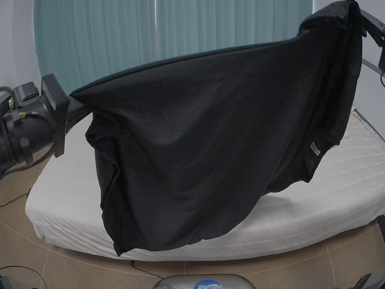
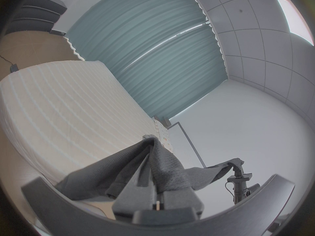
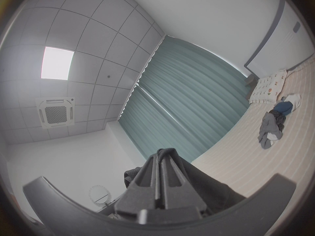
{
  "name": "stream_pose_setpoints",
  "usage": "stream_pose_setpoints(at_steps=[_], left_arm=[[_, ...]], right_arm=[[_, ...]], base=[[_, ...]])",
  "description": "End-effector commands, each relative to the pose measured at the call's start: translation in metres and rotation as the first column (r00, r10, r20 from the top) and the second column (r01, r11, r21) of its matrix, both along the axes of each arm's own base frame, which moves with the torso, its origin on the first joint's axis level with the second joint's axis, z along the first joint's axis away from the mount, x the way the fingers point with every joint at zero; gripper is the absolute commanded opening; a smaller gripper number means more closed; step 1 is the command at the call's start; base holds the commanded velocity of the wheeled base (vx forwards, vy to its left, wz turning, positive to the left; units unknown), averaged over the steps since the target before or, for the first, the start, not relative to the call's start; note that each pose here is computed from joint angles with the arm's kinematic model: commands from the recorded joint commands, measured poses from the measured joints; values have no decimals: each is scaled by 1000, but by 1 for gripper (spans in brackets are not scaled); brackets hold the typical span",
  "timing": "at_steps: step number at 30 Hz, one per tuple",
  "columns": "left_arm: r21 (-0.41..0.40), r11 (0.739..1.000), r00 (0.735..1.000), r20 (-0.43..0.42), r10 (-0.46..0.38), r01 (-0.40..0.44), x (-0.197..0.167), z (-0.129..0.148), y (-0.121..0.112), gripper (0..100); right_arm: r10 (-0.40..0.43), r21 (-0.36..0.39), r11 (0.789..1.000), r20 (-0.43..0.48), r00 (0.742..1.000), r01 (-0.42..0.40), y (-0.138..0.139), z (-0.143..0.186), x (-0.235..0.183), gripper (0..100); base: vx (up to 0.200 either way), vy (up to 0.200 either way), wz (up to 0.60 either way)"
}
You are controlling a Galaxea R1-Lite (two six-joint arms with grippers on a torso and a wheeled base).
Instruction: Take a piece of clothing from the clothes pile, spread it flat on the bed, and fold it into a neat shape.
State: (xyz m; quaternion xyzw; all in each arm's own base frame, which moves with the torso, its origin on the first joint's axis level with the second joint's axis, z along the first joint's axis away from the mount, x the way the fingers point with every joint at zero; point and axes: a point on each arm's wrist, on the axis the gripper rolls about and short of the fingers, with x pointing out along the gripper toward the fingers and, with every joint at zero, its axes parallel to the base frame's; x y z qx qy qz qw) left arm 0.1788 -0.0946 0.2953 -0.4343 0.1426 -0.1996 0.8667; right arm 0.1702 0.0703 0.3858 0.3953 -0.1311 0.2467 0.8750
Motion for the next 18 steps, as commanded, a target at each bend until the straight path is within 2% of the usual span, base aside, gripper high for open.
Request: stream_pose_setpoints(at_steps=[1,9,18], left_arm=[[55,995,991,-107,85,-79,72,-18,-10,0],[85,992,981,-165,105,-92,112,-40,-20,0],[127,985,958,-246,146,-117,175,-81,-31,0]], right_arm=[[-69,-66,996,-154,986,60,16,-28,91,0],[-76,-77,995,-173,982,64,33,-55,143,0],[-84,-121,991,-243,966,56,51,-112,197,0]], base=[[200,0,0],[200,0,0],[200,0,0]])
